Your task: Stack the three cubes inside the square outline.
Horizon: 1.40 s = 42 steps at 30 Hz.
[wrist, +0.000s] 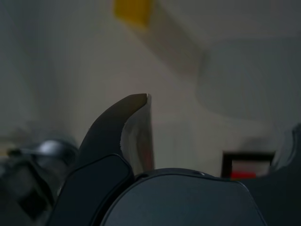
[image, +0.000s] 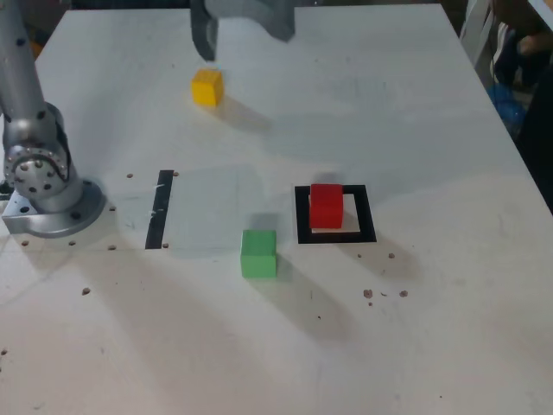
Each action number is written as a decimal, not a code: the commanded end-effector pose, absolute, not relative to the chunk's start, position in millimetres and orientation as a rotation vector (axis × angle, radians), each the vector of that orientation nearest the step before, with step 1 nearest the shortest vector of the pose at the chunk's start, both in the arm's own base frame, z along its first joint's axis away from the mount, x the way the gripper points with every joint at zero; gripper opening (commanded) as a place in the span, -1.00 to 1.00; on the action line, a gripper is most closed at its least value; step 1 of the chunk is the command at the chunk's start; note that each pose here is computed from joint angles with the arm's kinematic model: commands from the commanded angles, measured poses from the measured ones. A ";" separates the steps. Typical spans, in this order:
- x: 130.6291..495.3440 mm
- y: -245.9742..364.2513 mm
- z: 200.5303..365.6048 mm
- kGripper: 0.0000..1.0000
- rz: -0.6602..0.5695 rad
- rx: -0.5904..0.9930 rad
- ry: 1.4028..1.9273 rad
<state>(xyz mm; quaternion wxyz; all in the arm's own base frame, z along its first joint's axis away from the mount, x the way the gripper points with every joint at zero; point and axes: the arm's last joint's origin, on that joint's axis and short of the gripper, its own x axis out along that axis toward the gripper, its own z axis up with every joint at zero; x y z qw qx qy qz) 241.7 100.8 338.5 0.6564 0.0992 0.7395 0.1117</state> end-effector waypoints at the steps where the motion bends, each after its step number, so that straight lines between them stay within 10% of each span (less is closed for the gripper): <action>1: 234.2 145.5 323.7 0.99 0.258 0.198 1.774; 8: 226.6 205.4 284.9 0.99 0.253 0.183 1.904; 42: 217.4 234.5 212.1 0.59 0.128 0.137 1.942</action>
